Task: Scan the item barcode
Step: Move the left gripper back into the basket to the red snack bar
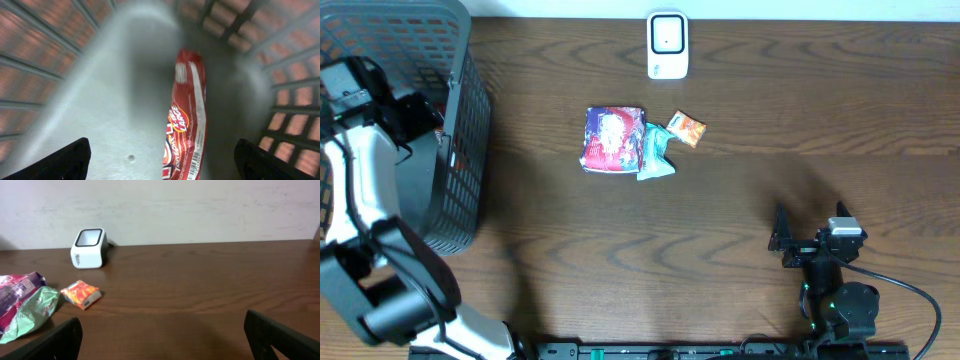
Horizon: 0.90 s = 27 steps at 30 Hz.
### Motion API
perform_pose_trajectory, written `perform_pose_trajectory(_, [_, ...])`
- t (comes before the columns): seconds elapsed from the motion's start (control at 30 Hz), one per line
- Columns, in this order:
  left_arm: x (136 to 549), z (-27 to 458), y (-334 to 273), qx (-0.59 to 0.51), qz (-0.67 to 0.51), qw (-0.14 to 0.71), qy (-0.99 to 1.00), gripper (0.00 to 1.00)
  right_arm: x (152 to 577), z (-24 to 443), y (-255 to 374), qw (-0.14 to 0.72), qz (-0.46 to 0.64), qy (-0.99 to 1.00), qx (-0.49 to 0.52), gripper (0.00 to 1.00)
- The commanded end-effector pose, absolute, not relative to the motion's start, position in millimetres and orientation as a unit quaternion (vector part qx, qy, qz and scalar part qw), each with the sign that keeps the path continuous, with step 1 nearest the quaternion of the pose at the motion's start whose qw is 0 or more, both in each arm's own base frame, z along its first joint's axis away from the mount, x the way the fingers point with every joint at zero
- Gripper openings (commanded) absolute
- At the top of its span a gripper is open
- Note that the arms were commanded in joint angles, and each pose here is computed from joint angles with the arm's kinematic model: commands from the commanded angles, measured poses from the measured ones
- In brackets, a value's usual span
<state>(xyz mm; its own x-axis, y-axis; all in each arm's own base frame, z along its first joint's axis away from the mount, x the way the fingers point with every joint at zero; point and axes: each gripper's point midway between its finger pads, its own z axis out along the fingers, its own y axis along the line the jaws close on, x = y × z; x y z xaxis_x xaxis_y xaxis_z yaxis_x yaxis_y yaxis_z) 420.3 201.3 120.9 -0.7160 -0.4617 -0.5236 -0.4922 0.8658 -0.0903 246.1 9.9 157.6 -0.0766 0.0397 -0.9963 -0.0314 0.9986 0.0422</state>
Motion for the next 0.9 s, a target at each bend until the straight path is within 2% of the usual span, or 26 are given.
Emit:
perform_pose_trajectory(0.0, [428.9,100.9,188.7,-0.231,-0.019,0.261,0.937,0.92,246.1,156.6,8.7,0.680,0.022,0.733,0.002,0.99])
perform_pose_trajectory(0.53, [420.9,15.2,182.3,-0.222,-0.042,0.172,0.959,0.89,246.1,156.6,8.7,0.680,0.022,0.733,0.002,0.99])
perform_pose_trajectory(0.57, [420.4,12.8,182.0,-0.222,-0.043,0.170,0.959,0.85,246.1,156.6,8.7,0.680,0.022,0.733,0.002,0.99])
perform_pose_trajectory(0.6, [419.7,10.2,181.7,-0.222,-0.043,0.167,0.960,0.76,246.1,156.6,8.7,0.680,0.022,0.733,0.002,0.99])
perform_pose_trajectory(0.7, [420.6,10.2,182.4,-0.222,-0.043,0.169,0.959,0.29,246.1,156.6,8.7,0.680,0.022,0.733,0.002,0.99])
perform_pose_trajectory(0.77, [423.8,16.0,184.0,-0.222,-0.040,0.178,0.958,0.08,246.1,156.6,8.7,0.680,0.022,0.733,0.002,0.99])
perform_pose_trajectory(0.87, [433.6,36.5,190.0,-0.239,-0.036,0.212,0.947,0.07,246.1,156.6,8.7,0.680,0.022,0.733,0.002,0.99])
